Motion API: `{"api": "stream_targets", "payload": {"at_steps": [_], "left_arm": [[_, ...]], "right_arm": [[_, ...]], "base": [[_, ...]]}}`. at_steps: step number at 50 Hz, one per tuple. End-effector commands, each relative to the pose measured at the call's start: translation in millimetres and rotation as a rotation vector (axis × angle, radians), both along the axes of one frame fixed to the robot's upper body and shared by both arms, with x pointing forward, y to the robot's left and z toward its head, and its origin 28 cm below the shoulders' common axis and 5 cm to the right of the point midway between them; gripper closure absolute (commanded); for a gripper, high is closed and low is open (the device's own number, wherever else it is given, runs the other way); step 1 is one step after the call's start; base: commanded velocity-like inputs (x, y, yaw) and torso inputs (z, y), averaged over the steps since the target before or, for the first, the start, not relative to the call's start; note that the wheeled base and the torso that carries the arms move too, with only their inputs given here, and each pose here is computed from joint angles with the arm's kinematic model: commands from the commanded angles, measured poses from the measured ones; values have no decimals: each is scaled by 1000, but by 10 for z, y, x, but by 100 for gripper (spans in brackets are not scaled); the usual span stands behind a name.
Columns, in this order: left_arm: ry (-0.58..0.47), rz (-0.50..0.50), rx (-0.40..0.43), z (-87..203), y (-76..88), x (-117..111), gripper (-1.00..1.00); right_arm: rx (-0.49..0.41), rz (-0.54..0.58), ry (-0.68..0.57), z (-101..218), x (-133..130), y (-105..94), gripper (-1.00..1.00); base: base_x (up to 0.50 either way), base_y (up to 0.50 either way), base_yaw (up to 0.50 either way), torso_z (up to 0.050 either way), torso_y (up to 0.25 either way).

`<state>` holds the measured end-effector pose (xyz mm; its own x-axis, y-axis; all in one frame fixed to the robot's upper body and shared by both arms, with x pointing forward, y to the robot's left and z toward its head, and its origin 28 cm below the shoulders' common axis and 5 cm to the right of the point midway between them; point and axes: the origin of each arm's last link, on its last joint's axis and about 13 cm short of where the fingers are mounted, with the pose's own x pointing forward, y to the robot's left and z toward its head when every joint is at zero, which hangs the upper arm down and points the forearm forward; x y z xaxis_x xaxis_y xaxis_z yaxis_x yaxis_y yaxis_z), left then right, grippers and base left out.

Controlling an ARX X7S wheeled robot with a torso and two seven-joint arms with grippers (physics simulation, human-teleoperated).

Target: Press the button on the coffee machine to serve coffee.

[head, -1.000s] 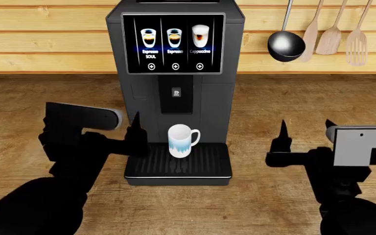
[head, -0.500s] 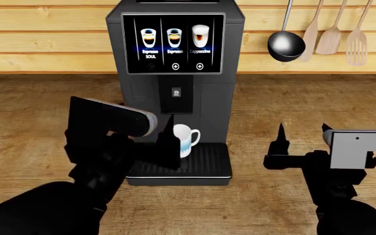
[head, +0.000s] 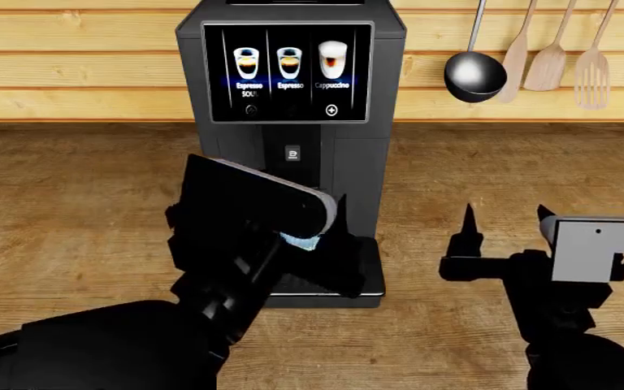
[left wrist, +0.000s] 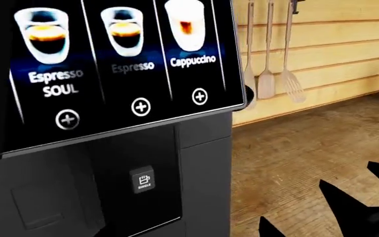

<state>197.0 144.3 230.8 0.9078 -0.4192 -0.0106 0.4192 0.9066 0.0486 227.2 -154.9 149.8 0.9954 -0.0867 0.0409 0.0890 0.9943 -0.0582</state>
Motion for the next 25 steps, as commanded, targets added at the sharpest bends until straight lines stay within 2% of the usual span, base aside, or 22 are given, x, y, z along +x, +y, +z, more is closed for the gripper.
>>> {"api": "stream_targets", "payload": {"at_steps": [1, 13, 15, 20, 25], "left_arm": [[-8, 10, 2, 5, -100, -8, 100], [-27, 63, -44, 16, -170, -25, 100], [-62, 158, 2, -28, -197, -10, 100], [-106, 221, -34, 15, -235, 32, 100], [-107, 248, -38, -2, -231, 84, 100]], "right_arm": [[4, -2, 3, -21, -2, -1, -100], [8, 1, 9, -50, -1, 8, -100], [9, 3, 10, -61, -4, 10, -100], [14, 7, 16, -84, 3, 16, -100], [16, 8, 16, -88, 7, 17, -100]], "base": [[0, 0, 0, 0, 0], [0, 0, 0, 0, 0], [0, 0, 0, 0, 0], [0, 0, 0, 0, 0], [0, 0, 0, 0, 0]]}}
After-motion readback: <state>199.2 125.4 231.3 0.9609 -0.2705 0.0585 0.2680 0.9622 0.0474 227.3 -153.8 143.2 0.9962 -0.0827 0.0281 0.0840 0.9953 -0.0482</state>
